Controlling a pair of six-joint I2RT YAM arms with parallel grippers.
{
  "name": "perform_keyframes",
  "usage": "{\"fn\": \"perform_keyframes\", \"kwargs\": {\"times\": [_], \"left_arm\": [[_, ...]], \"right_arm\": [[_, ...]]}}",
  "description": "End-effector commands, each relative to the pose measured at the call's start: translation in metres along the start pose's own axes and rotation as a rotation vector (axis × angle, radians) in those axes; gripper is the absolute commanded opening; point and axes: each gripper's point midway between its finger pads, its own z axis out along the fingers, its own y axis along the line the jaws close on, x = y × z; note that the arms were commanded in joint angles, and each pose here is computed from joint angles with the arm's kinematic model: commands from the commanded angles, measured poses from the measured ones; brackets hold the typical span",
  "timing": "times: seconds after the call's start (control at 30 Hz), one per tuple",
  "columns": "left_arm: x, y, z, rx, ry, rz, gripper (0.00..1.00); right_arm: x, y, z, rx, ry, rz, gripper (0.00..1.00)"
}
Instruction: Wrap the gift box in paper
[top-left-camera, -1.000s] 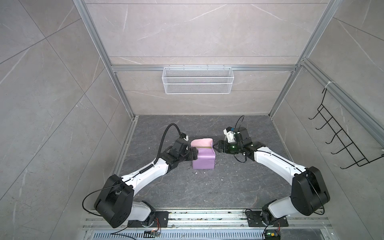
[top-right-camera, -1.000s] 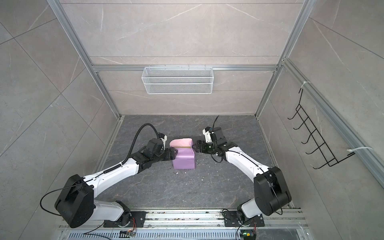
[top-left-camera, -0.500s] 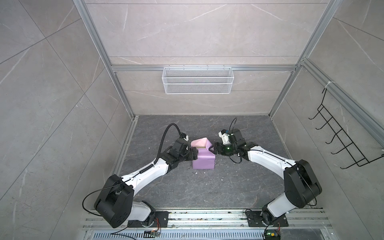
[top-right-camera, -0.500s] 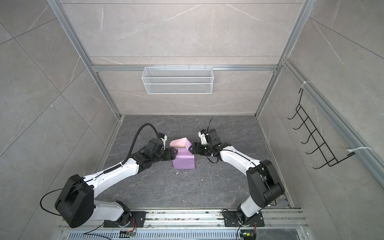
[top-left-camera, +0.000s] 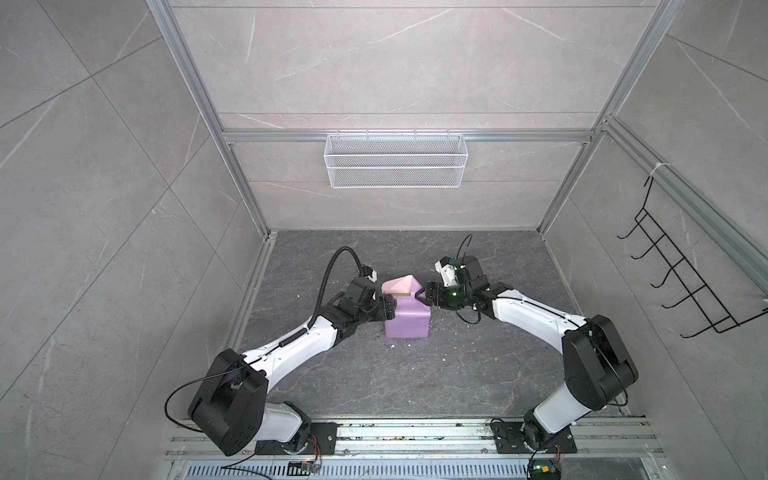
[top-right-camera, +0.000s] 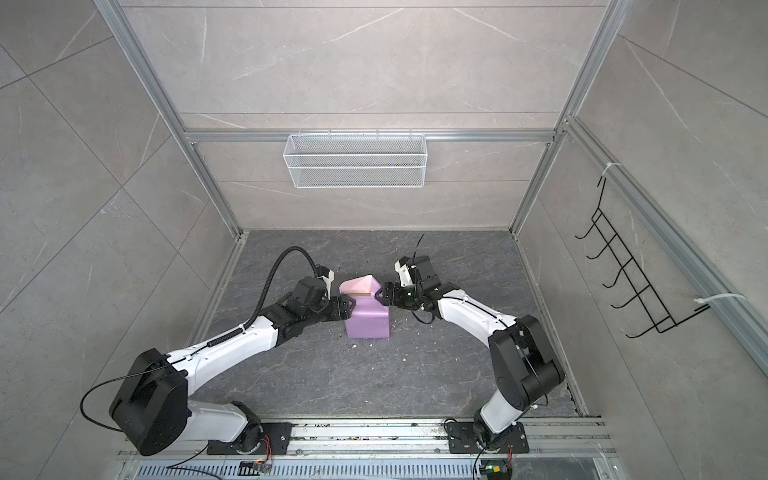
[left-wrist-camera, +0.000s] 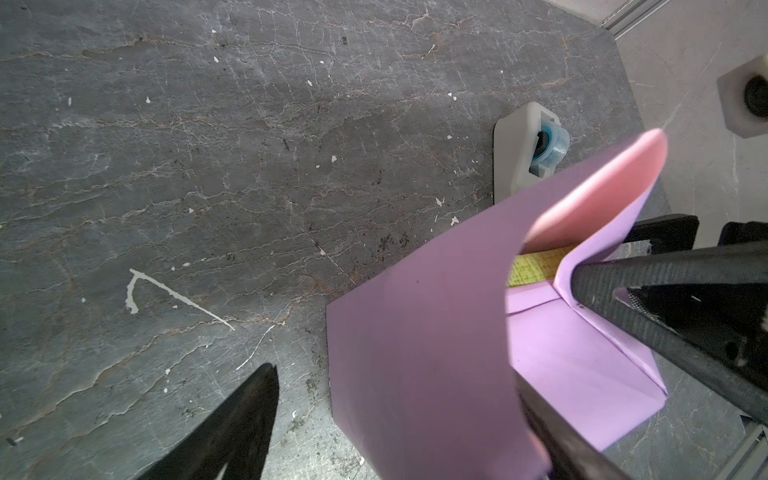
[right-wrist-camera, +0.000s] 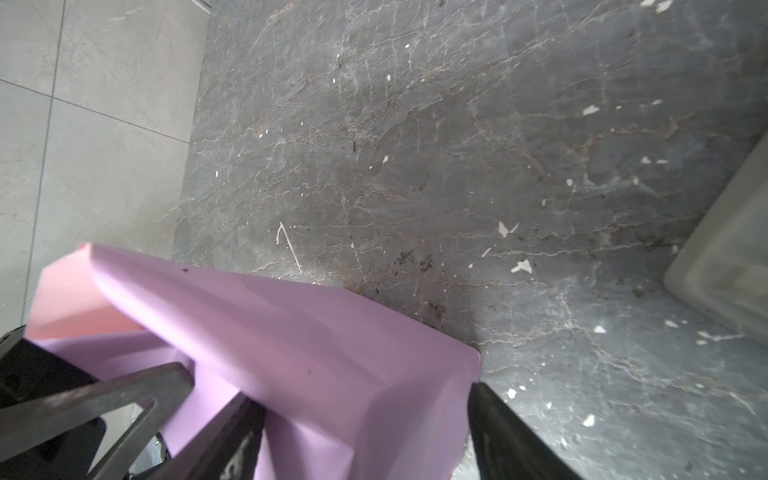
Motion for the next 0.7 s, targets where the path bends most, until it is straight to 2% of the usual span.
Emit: {"fn": "perform_keyframes", "kwargs": {"times": [0.0,0.2,0.47,0.67], "left_arm": [[-0.004,-0.001,0.001,-0.003,-0.021,0.006,0.80],[-0.004,0.000,0.001,-0.005,-0.021,0.005,0.80],[-0.004,-0.001,0.000,0.000,-0.024,0.006,0.80],[-0.004,-0.001,0.000,0.001,-0.022,0.006,0.80]], "right_arm": [[-0.011,0.008,-0.015,-0.053,-0.036,0.004,0.78],[-0.008,-0.003,-0.020,-0.045,-0.026,0.015,0.75],[-0.004,-0.005,-0.008,-0.063,-0.004,0.027,0.68],[-0.005,-0.002,0.000,-0.080,0.002,0.036,0.67]]}}
